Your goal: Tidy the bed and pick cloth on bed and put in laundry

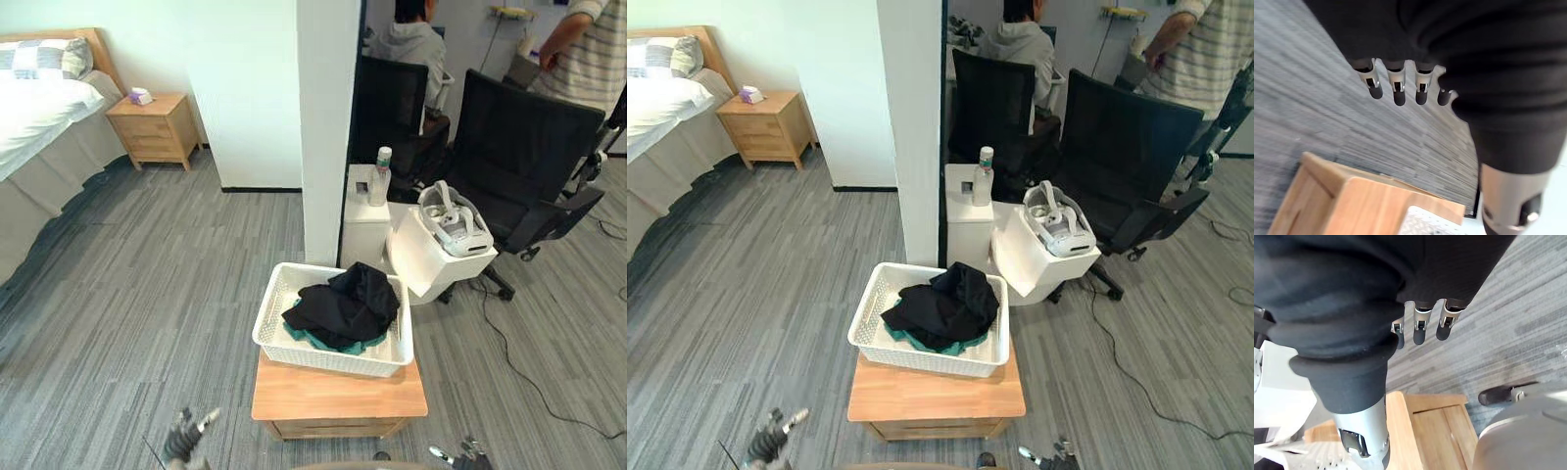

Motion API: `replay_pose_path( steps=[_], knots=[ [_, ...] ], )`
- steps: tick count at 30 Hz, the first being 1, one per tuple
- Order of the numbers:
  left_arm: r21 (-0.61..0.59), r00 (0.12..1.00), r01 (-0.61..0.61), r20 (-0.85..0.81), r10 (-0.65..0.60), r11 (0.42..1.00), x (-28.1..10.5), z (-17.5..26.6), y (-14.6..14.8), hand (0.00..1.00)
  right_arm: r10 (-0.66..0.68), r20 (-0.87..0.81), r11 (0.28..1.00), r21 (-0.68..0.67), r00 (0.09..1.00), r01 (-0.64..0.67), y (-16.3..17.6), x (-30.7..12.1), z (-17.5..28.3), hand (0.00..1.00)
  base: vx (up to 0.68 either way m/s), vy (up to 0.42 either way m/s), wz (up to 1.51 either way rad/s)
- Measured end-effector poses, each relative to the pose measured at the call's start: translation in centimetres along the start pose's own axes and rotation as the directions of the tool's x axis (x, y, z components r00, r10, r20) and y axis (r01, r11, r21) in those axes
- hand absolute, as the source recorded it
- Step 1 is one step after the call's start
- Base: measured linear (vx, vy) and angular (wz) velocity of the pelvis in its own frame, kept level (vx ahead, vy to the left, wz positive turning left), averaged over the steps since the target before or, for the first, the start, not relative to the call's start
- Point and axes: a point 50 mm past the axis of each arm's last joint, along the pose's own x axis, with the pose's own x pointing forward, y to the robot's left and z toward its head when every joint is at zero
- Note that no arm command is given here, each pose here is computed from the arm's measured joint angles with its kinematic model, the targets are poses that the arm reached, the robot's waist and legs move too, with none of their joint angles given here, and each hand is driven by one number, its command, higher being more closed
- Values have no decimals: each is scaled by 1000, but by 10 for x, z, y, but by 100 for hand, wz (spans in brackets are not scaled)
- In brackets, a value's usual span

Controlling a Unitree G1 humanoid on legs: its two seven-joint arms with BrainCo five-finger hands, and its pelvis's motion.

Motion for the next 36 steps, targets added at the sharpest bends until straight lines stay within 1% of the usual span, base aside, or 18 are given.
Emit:
replay_pose_path(
  steps=[3,4,7,10,15,16,23,26,27,29,31,32,35,36],
  knots=[
    [5,998,15,-67,-15,1000,-2,-13,-4,0,10,-5,999,-41,1000,-11,1,1,-1,0,-38,-32,8],
    [18,997,3,-75,-2,1000,-2,-13,-2,0,16,-9,998,-56,1000,-17,2,2,0,0,-48,-45,14],
    [59,996,19,-92,-14,998,-1,-15,-6,0,32,-3,995,-99,999,-32,3,4,4,0,-62,-47,16],
    [75,994,29,-103,-22,997,0,-15,-7,0,56,-19,991,-122,998,-57,6,6,4,0,-75,-32,18],
    [145,992,80,-104,-65,986,3,-10,-11,0,67,-35,985,-155,997,-71,6,8,3,0,-60,-30,27],
    [163,984,146,-127,-126,976,6,-8,-18,0,81,-56,981,-173,995,-90,3,12,7,0,-11,-4,6],
    [165,984,142,-127,-122,976,7,-8,-18,0,81,-50,982,-167,995,-88,2,12,7,0,0,0,0],
    [204,988,111,-129,-86,973,8,-7,-18,0,79,-21,987,-141,997,-81,2,11,6,0,-9,-7,21],
    [234,991,82,-123,-54,969,9,-5,-19,0,81,-7,988,-132,997,-81,1,10,6,0,-22,-23,45],
    [246,993,44,-121,-14,968,11,-4,-20,0,91,10,990,-113,996,-90,2,9,6,0,-10,-41,69],
    [238,990,-29,-124,60,971,13,-3,-17,0,106,8,991,-89,994,-104,3,8,2,0,6,-72,135],
    [220,990,-46,-122,74,974,14,-2,-17,0,109,6,991,-84,994,-108,3,8,2,0,34,-113,171],
    [92,983,-108,-140,120,990,12,-6,-14,0,143,-11,985,-97,990,-144,5,10,4,0,60,-131,154],
    [26,978,-132,-157,134,991,9,-13,-11,0,154,-12,983,-101,988,-154,8,13,8,0,35,-75,78]
  ],
)
